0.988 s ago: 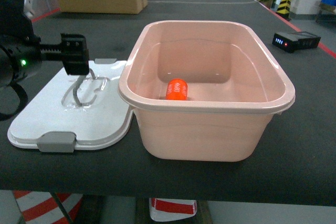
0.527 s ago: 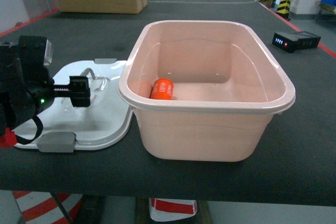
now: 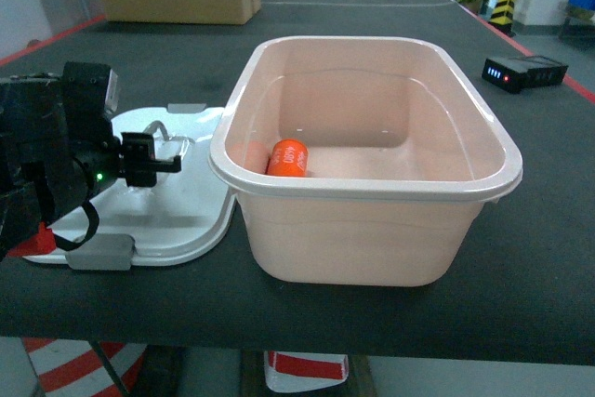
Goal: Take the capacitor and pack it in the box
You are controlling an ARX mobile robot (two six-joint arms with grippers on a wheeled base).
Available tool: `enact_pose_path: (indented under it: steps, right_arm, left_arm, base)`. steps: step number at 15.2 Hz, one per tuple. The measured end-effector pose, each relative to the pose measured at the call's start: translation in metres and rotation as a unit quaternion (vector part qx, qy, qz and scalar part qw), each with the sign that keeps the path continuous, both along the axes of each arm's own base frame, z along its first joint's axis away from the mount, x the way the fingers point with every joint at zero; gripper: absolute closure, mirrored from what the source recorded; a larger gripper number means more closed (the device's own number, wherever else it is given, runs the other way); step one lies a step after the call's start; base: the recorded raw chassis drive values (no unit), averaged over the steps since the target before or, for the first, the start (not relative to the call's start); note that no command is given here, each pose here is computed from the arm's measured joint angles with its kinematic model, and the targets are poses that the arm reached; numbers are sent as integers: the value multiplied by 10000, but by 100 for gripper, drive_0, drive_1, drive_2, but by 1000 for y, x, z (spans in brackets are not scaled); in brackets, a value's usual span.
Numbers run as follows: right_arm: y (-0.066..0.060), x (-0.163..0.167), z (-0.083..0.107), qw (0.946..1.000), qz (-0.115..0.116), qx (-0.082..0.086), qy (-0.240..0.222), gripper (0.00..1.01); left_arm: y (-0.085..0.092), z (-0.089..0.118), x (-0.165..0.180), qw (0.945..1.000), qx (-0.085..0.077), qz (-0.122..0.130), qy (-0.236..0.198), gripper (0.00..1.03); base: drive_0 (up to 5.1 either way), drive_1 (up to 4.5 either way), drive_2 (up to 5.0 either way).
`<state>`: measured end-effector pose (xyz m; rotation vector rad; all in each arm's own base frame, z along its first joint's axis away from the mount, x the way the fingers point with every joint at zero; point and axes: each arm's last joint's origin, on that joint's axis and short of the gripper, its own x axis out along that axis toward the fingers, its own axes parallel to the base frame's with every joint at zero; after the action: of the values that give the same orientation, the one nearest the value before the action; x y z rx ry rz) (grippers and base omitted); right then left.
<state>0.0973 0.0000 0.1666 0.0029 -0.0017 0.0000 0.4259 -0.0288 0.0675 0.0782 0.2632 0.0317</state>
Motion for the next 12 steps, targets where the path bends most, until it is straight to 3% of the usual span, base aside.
enact_pose_path:
  steps: [2, 4, 7, 10, 12]
  right_arm:
    - [0, 0, 0, 10000, 0, 0, 0, 3]
    - [0, 0, 0, 10000, 0, 0, 0, 3]
    - [0, 0, 0, 10000, 0, 0, 0, 3]
    - [0, 0, 0, 10000, 0, -2, -2, 3]
    - [0, 0, 0, 10000, -2, -2, 0, 3]
  left_arm:
    - [-1, -1, 0, 10000, 8, -4, 80, 88]
    - [-1, -1, 0, 10000, 8, 21, 73, 101]
    - [6, 4, -5, 9998, -53, 158, 108, 101]
    - [32, 44, -15, 9980, -72, 625, -79, 101]
    - [55, 105, -23, 9919, -29, 1156, -529, 101]
  base:
    - [0, 0, 0]
    - [0, 0, 0]
    - [0, 0, 0]
    - [0, 0, 0]
    - [0, 0, 0]
